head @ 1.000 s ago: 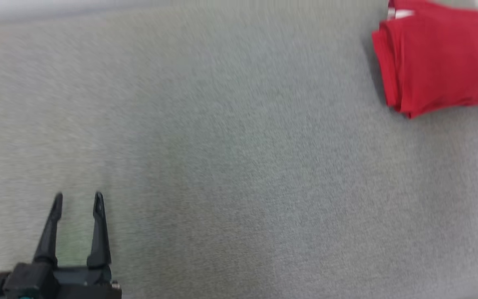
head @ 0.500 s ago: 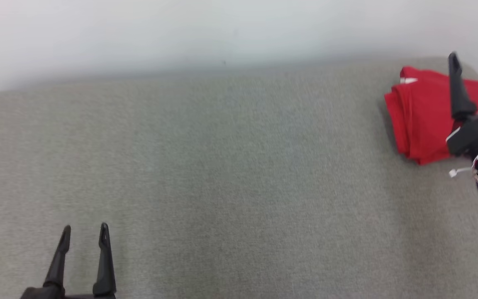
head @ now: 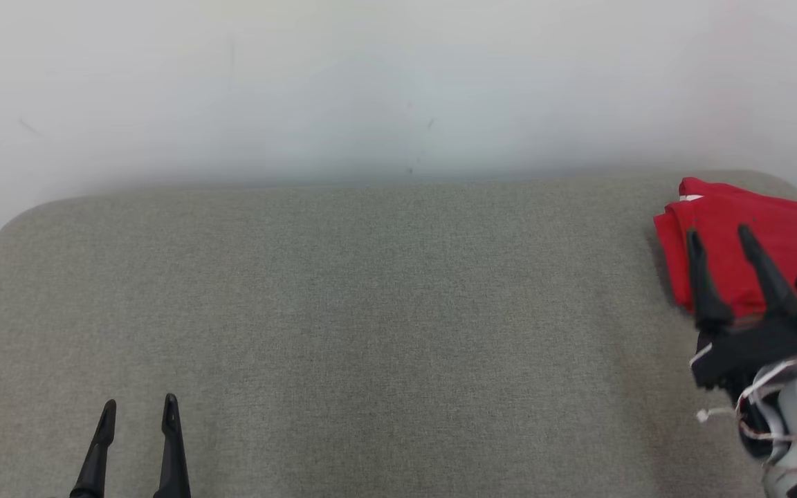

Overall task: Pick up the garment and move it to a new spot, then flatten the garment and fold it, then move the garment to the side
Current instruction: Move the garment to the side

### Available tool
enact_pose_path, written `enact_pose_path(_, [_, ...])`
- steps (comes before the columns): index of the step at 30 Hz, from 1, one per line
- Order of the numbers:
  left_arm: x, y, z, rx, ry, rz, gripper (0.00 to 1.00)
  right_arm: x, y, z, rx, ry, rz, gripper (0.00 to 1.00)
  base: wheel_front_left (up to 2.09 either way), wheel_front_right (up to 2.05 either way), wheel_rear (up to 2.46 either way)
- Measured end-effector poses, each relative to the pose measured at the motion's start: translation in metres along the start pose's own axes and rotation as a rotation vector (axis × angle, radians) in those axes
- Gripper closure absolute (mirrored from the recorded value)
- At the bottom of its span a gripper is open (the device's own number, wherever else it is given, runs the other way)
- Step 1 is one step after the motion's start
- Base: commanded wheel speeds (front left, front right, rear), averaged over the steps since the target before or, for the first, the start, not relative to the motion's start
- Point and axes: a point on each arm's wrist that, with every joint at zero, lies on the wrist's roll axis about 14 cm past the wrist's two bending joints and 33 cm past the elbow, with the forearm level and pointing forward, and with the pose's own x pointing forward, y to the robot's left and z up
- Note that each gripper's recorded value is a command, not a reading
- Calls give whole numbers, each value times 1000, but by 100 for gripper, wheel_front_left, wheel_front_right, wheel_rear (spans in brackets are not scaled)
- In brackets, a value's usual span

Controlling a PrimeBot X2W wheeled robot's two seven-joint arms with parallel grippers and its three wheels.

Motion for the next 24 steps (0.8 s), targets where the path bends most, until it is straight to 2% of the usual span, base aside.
enact_pose_path(9, [-2, 2, 1, -6, -3, 8, 0, -41, 23, -40, 89, 70, 3, 0, 0, 0, 0])
enact_pose_path(14, [-3, 3, -1, -8, 2, 11, 0, -58, 33, -50, 155, 78, -12, 0, 0, 0, 0])
enact_pose_path(24, [-5, 4, -5, -4, 17, 8, 0, -83, 44, -55, 200, 82, -31, 0, 0, 0, 0])
